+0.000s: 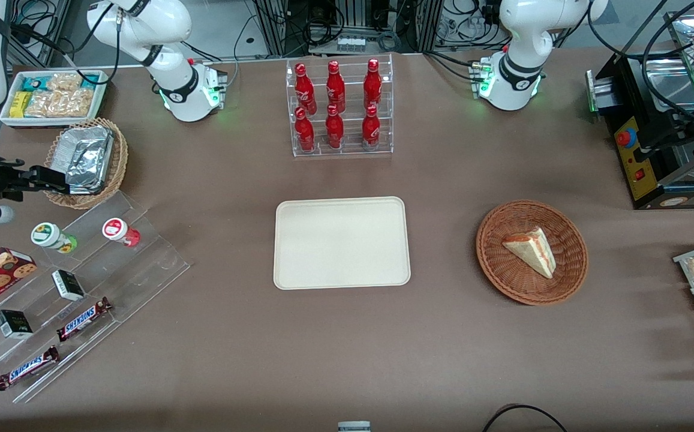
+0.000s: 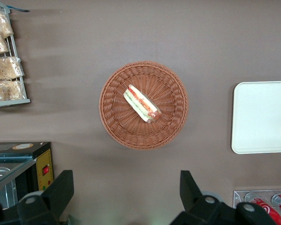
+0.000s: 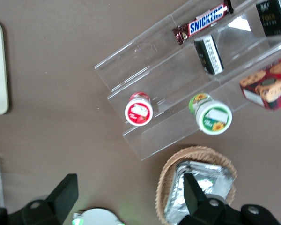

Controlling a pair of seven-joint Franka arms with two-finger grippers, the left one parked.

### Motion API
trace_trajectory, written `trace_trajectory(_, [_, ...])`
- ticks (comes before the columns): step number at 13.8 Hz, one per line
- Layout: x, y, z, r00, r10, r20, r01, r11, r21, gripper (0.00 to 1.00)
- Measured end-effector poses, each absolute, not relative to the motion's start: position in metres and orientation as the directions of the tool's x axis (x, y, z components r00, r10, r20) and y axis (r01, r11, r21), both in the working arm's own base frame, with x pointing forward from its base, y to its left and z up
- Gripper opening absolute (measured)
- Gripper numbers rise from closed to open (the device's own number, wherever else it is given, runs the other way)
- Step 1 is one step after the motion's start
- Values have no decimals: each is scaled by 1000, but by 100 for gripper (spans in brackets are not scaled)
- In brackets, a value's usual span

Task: Place green gum on tray
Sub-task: 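Move the right gripper down toward the green-labelled gum tub on the stand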

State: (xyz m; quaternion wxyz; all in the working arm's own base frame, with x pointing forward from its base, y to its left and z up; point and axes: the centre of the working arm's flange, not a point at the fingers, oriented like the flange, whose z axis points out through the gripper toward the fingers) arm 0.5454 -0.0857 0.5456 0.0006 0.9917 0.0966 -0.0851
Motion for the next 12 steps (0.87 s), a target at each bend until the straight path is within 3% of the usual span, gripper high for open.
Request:
trace_trajectory(5, [546,-137,513,836,541,-89,540,-841,-32,100])
trace_trajectory(12, [546,-177,461,717,696,-35,697,-717,-1,100])
